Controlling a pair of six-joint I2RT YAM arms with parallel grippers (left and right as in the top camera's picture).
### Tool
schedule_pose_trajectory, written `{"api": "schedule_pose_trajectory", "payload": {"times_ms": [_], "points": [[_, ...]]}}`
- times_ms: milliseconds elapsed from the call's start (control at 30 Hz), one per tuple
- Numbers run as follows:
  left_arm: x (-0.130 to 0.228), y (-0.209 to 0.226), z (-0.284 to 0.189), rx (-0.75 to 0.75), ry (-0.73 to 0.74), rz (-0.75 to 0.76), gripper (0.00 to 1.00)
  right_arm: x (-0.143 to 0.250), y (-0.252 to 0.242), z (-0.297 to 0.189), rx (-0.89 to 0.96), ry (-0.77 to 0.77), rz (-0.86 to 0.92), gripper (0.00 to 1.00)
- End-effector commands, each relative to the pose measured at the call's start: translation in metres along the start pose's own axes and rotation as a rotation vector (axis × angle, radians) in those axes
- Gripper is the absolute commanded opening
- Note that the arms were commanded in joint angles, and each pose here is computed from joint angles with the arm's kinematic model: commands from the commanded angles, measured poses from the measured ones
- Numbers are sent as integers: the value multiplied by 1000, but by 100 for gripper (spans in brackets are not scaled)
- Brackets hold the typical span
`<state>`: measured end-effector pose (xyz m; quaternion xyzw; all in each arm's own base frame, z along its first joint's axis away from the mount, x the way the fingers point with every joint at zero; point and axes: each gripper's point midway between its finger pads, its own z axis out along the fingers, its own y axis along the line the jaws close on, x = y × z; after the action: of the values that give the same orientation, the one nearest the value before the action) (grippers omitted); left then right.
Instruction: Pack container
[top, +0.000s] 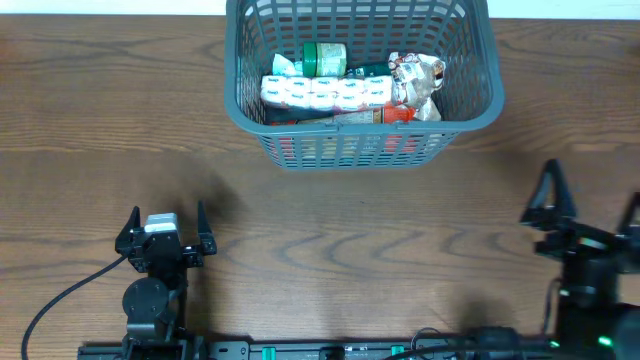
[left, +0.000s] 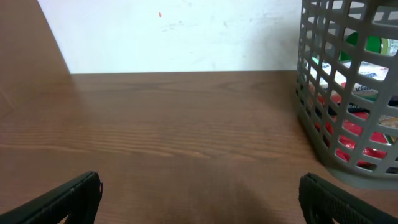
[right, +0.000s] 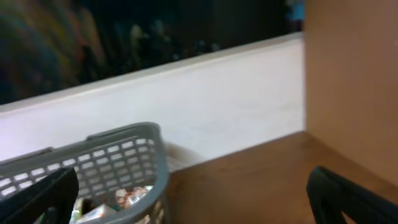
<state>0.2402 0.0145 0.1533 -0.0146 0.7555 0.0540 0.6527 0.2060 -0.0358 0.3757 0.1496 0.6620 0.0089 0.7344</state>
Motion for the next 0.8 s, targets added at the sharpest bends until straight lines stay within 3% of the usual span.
{"api": "schedule_pose_trajectory", "payload": {"times_ms": [0,367,767], "points": [[15,1,2,-5,35,21,98,42,14,6,-114,35,6,99],[15,1,2,-5,35,21,99,135,6,26,-171,-16,15,99],[15,1,2,-5,35,21,99,170,-3,24,-165,-15,-14,99]]}}
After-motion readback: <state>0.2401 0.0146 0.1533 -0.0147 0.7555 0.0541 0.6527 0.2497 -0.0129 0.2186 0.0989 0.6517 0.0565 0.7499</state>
